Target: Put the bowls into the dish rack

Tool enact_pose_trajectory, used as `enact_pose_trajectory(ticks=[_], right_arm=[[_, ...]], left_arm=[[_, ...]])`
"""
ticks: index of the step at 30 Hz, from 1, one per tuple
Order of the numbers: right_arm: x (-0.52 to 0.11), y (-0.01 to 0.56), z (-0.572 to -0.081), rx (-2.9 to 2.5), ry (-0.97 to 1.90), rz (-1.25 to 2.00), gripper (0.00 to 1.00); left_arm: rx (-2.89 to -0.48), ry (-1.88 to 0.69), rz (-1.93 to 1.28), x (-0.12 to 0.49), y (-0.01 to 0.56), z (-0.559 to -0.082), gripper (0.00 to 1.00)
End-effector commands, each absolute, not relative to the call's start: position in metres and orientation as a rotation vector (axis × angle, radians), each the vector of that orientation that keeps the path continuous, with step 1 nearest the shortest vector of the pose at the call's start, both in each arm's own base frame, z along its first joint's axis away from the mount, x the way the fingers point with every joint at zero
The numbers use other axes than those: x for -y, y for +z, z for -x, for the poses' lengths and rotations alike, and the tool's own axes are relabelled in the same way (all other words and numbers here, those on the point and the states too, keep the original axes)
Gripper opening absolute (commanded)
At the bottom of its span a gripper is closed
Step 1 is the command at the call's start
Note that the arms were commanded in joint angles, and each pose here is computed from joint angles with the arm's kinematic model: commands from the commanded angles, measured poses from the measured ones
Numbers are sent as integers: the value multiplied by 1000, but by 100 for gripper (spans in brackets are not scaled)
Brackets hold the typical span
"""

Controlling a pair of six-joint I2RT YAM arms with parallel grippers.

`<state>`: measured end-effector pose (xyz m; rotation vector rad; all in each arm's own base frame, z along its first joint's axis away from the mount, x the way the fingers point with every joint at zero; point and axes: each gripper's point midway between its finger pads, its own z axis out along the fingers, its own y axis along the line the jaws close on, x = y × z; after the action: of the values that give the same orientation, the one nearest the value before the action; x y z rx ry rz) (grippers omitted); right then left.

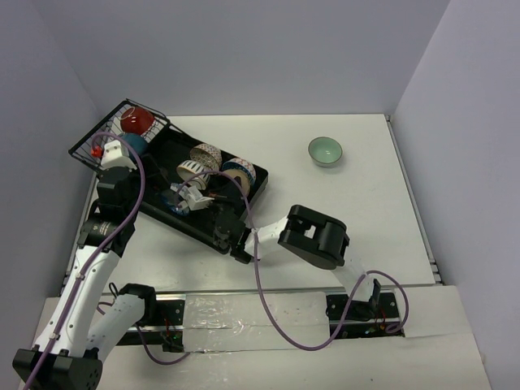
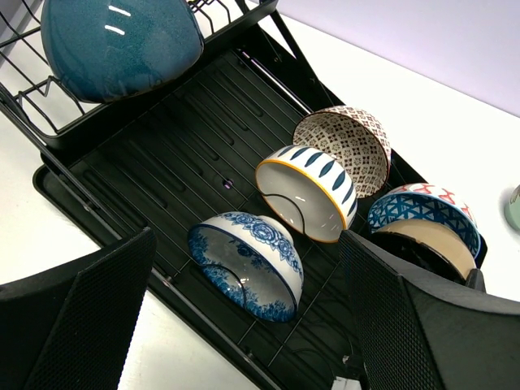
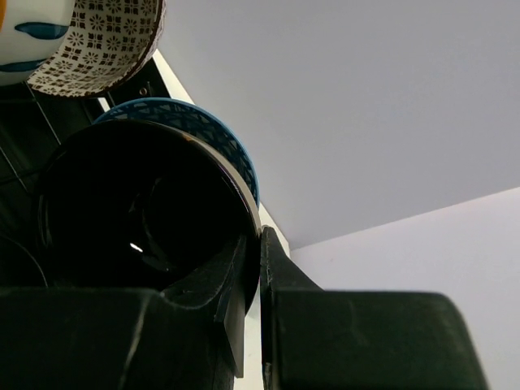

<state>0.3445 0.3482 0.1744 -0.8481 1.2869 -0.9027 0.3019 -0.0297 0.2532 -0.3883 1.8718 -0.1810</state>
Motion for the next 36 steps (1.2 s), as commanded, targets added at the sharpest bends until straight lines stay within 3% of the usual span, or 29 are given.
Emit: enact_pose_trajectory(ticks=[1,22,28,32,36], right_arm=[[-345,198,-347,-1279,-877,713,0],[-368,171,-319,-1351,-671,971,2],[-375,173,-313,-1406,-603,1014,20],[-373,182,-310,-1412,-579,1010,41],[-370,197,-303,-1432,-516,989,47]], left_arm=[[-1828,-169,388,25,263,-301,99],[-1811,-165,390,23,267,-299,99],[-1812,-166,387,23,267,-298,99],[-1809,-168,389,23,268,-298,99],[-1811,-169,385,24,267,-298,99]])
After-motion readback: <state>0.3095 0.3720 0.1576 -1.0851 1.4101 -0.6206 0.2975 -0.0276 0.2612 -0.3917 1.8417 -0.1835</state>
